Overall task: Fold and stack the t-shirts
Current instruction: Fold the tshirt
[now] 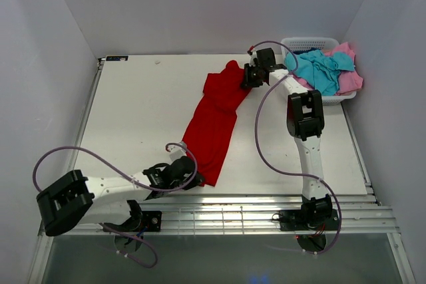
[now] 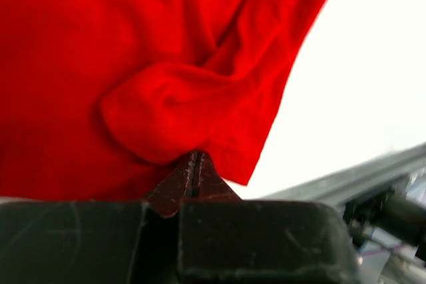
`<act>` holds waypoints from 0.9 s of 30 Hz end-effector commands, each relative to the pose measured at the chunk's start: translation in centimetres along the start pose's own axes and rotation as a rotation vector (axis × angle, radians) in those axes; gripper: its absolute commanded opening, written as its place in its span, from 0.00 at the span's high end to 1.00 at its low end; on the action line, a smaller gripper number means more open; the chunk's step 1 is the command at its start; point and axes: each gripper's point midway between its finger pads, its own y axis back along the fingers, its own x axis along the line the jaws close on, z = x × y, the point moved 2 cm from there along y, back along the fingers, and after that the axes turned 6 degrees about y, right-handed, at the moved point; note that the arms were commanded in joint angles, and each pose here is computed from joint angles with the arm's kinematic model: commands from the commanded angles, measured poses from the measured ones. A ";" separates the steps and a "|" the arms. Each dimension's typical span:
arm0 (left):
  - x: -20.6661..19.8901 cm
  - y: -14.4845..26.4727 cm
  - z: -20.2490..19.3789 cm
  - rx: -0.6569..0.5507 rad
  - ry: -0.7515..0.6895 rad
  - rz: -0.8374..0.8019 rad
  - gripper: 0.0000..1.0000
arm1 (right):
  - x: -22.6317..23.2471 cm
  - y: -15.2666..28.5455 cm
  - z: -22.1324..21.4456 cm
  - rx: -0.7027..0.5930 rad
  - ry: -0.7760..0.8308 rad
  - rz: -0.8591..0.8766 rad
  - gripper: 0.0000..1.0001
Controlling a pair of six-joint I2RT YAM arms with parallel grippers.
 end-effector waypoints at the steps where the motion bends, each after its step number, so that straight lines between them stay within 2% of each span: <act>1: -1.8 -0.4 -2.5 0.026 -0.024 0.024 1.00 | 0.6 -1.1 -0.3 -0.007 -0.038 0.095 0.73; 2: -2.3 -0.4 -3.6 0.037 -0.061 0.019 1.00 | 0.7 -1.0 0.0 -0.018 -0.041 0.107 0.72; 3: -4.0 -0.1 -3.7 0.033 -0.065 -0.009 1.00 | 1.0 -0.9 0.2 -0.031 -0.037 0.126 0.72; 5: -4.7 0.4 -3.7 0.007 -0.103 -0.009 1.00 | 1.3 -0.6 1.3 -0.085 -0.021 0.139 0.70; 9: -8.0 3.6 -1.5 -0.051 -0.113 -0.101 1.00 | 1.0 0.9 4.2 -0.171 0.015 0.114 0.67; 13: -11.4 6.8 -0.3 -0.060 -0.128 -0.214 1.00 | 0.6 3.8 8.0 -0.263 0.049 0.085 0.66; 14: -12.7 7.7 0.2 -0.072 -0.149 -0.248 1.00 | 1.1 5.8 9.7 -0.306 0.066 0.080 0.66; 16: -13.7 8.4 1.4 -0.128 -0.187 -0.259 1.00 | 1.6 7.4 10.1 -0.338 0.088 0.084 0.66; 17: -14.6 9.0 2.3 -0.166 -0.227 -0.261 1.00 | 2.7 10.4 11.8 -0.397 0.110 0.090 0.66; 18: -14.7 9.0 3.0 -0.203 -0.250 -0.249 1.00 | 2.9 10.5 10.4 -0.385 0.105 0.096 0.65; 21: -15.6 8.6 5.8 -0.313 -0.347 -0.257 1.00 | 5.2 14.6 10.7 -0.414 0.137 0.108 0.65; 22: -15.9 8.3 5.6 -0.274 -0.377 -0.300 1.00 | 5.4 14.6 8.6 -0.348 0.129 0.098 0.63; 24: -15.8 6.8 8.6 -0.313 -0.374 -0.335 0.91 | 7.7 16.5 7.3 -0.325 0.195 0.090 0.62; 26: -15.5 5.5 12.1 -0.349 -0.378 -0.358 0.84 | 9.8 17.4 3.4 -0.271 0.243 0.045 0.62; 27: -14.7 3.5 12.6 -0.327 -0.397 -0.328 0.81 | 10.6 17.6 2.0 -0.259 0.257 0.034 0.62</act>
